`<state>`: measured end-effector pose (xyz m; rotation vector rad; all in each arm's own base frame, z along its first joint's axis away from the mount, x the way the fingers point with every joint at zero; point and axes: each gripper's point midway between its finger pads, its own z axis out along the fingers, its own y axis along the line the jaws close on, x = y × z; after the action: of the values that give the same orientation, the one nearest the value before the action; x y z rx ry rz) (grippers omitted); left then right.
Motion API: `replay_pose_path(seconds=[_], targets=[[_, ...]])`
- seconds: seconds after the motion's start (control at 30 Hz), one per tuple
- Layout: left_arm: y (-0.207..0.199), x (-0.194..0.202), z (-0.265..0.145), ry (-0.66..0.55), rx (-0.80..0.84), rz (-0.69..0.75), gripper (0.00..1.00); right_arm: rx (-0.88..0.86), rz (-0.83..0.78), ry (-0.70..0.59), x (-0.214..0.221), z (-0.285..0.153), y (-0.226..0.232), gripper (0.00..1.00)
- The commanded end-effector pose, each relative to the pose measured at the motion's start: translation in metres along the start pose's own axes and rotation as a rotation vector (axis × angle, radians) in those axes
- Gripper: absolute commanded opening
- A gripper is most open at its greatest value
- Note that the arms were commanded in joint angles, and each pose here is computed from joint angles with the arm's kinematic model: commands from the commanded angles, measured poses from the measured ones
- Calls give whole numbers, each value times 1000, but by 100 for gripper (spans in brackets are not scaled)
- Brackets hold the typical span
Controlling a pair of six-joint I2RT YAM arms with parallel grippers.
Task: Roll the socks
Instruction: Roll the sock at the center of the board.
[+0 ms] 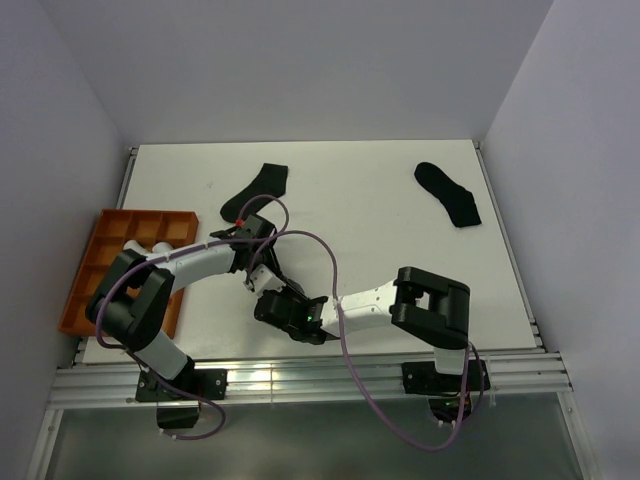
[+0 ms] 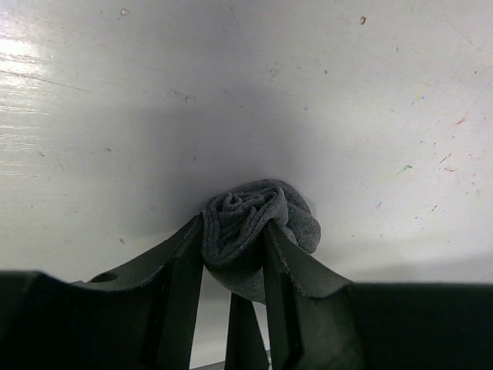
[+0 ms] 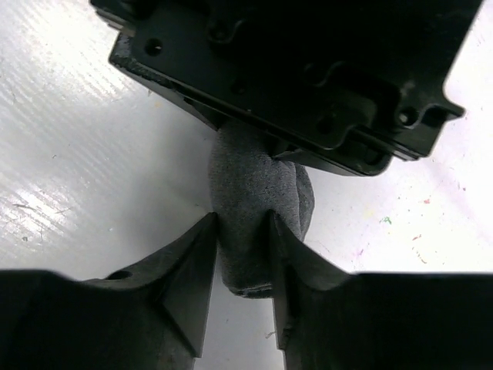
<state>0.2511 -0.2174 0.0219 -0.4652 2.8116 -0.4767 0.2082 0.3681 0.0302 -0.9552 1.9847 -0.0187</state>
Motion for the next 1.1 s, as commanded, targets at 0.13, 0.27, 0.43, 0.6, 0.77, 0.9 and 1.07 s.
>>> replay_pose_path(seconds=[0.13,0.27,0.43,0.6,0.77,0.9,1.07], targets=[[32,11,8,31,-129,51,39,65,-26,42,12,-1,-16,49],[33,10,9,32,-133,58,39,40,-38,63,20,3,-10,50],[28,9,9,33,-121,65,39,60,-55,129,41,9,-10,44],[16,0,1,-1,-64,100,44,82,-17,201,62,17,-21,24],[-2,-14,-17,-73,20,94,55,-31,90,230,64,19,-22,0],[-12,-28,-32,-132,79,35,64,-184,205,218,55,16,-9,0],[0,-54,-55,-259,97,-129,71,-385,360,211,42,6,0,0]])
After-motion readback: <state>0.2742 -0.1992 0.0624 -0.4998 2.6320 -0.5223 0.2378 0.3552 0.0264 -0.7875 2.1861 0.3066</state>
